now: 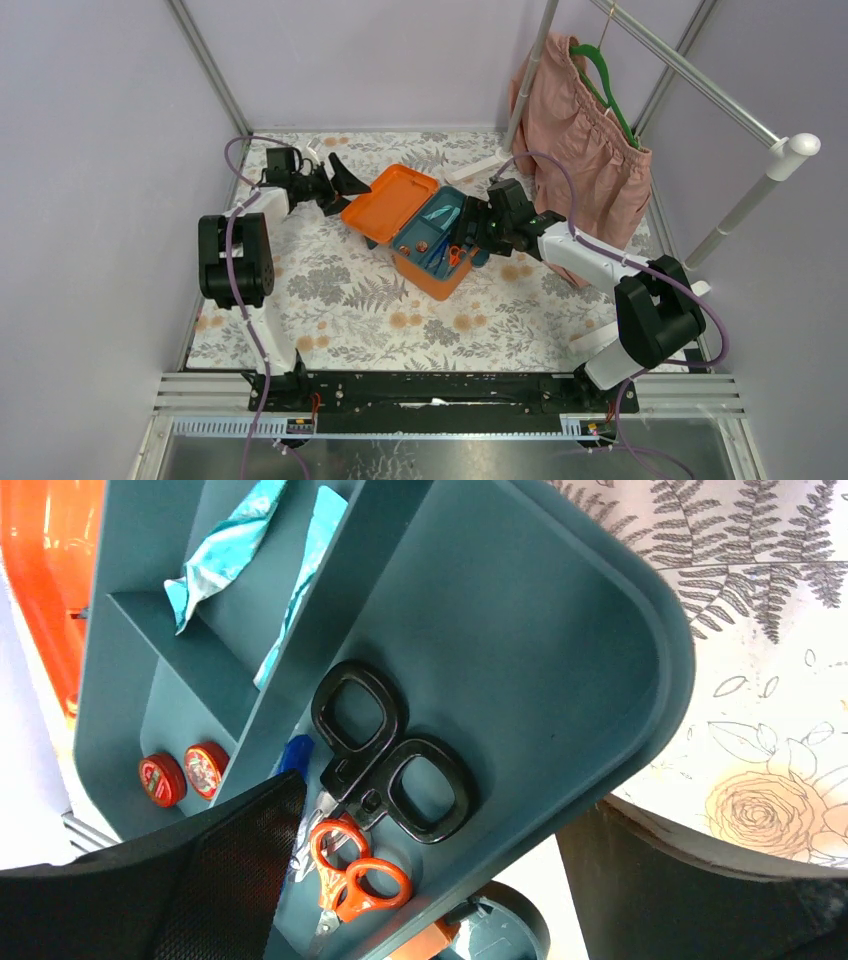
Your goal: Organize the medicine kit
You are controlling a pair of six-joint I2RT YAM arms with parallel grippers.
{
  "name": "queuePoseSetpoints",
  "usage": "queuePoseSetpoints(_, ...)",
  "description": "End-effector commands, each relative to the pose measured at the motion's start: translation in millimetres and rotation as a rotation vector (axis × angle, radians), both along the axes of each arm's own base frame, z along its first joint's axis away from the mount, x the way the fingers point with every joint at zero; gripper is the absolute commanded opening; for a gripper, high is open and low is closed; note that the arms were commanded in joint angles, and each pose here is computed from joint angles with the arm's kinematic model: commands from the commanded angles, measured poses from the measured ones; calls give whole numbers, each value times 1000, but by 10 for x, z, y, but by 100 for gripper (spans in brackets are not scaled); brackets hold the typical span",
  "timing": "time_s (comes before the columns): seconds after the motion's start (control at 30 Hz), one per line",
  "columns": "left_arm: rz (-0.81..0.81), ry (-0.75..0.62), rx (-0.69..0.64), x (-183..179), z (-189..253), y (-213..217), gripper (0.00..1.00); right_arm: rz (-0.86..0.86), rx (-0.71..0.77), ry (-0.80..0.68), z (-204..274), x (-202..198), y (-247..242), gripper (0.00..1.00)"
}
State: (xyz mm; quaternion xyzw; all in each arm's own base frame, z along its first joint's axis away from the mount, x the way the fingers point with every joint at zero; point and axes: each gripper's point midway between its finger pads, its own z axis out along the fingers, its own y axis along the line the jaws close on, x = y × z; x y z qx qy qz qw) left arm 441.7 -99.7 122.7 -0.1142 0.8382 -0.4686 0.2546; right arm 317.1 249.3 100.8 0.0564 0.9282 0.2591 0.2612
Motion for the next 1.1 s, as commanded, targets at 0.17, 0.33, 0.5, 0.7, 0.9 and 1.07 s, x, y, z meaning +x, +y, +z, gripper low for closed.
queuePoseSetpoints(0.17, -58, 26, -22, -110, -76, -168, 94, -5, -10, -18, 36, 42, 23, 100)
queuePoseSetpoints(0.33, -63, 94, -10, -122, -281, -177, 94, -11, -24, -26, 32, 50, -6, 100)
queuePoseSetpoints(0.5, -114, 98, -37, -153, -285, -322, 94, -18, -23, -37, 60, 63, -12, 100)
queuePoseSetpoints(0.7, -141, 23, -107, -150, -11, -417, 94, -27, -37, -83, 200, 69, -84, 100)
queuePoseSetpoints(0.9, -165, -57, -145, -155, 362, -464, 94, -4, -10, -158, 488, 49, -92, 100)
queuePoseSetpoints(1.07, -177, -128, -152, -192, 646, -483, 94, -74, -75, -209, 682, 20, -339, 100)
